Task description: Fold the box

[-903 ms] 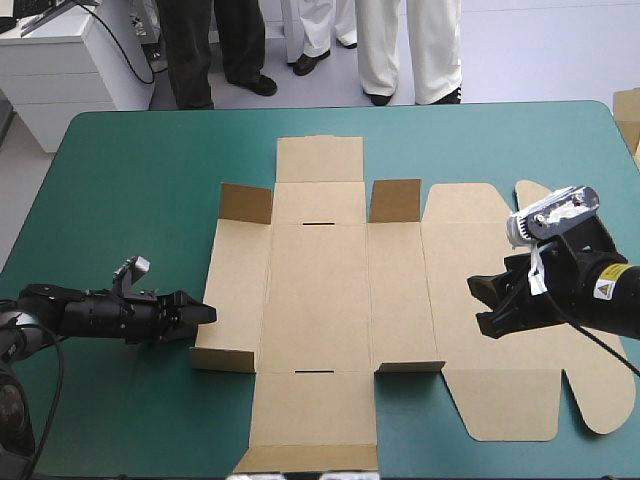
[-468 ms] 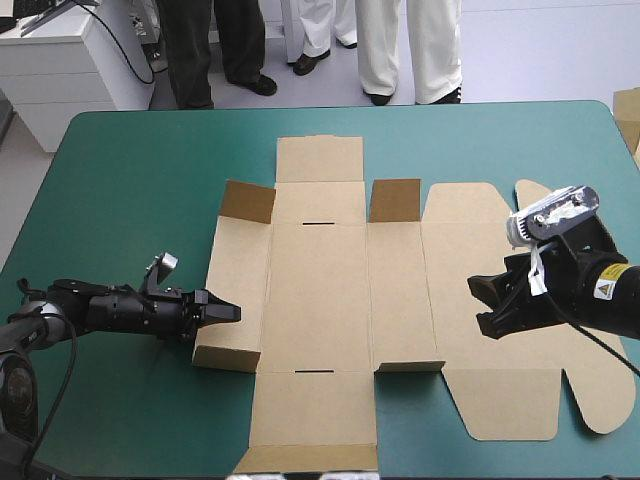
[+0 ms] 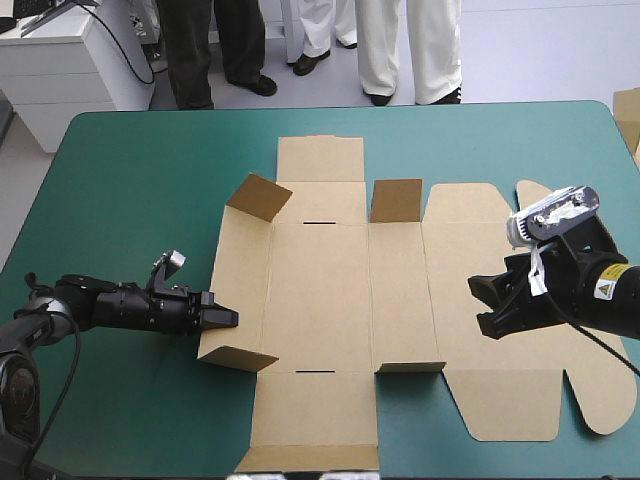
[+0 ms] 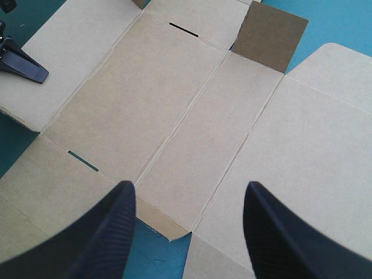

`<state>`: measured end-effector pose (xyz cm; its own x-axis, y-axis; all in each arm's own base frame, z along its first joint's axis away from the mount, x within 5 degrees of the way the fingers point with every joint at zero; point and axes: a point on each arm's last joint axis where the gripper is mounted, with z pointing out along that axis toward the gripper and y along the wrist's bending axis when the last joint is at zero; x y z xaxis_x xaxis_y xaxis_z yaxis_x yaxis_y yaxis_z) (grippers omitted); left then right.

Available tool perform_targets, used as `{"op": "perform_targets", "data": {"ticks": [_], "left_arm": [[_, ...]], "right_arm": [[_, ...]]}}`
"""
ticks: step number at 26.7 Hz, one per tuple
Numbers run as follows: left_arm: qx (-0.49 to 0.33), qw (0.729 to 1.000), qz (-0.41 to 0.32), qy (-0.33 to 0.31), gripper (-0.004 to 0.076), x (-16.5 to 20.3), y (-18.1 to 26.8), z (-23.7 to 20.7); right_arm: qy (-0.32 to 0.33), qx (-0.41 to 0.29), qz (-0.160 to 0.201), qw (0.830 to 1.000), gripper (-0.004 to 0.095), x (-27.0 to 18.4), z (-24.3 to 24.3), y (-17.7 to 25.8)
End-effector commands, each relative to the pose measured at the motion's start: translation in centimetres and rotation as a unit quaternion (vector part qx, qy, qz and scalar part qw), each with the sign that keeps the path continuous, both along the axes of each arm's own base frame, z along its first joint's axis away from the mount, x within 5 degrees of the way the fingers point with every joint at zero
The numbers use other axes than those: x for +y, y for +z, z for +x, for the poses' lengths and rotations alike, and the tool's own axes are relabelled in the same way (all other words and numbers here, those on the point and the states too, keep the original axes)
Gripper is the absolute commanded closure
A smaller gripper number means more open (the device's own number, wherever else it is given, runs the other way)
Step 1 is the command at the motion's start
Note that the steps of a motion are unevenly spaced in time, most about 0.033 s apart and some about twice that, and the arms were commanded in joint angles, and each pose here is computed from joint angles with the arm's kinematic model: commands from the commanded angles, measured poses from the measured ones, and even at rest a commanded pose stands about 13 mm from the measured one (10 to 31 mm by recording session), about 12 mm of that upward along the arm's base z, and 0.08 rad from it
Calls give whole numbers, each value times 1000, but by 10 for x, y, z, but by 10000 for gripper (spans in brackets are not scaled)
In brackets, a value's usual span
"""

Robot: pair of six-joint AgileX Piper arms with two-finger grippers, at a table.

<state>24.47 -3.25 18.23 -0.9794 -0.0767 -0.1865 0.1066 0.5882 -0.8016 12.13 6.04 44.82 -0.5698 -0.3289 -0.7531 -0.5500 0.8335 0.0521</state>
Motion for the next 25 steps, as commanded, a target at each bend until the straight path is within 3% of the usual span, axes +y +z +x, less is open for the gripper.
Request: {"op": "perform_targets", "data": {"ticks": [1,7,18,21,25], "left_arm": [[-42,997,8,-66,756,-8,24,6],[-111,976,96,-160,756,-23,52,27],[-264,917,207,-213,756,-32,122,85],[-312,872,275,-257,756,-41,143,105],[-403,788,346,-310,756,-76,164,134]], "right_arm": [[4,-18,9,1000,402,0,-4,8],[4,-21,11,1000,402,0,-3,8],[2,-29,12,999,404,0,-2,9],[0,-36,15,999,404,0,-2,11],[-2,-48,20,999,404,0,0,12]]}}
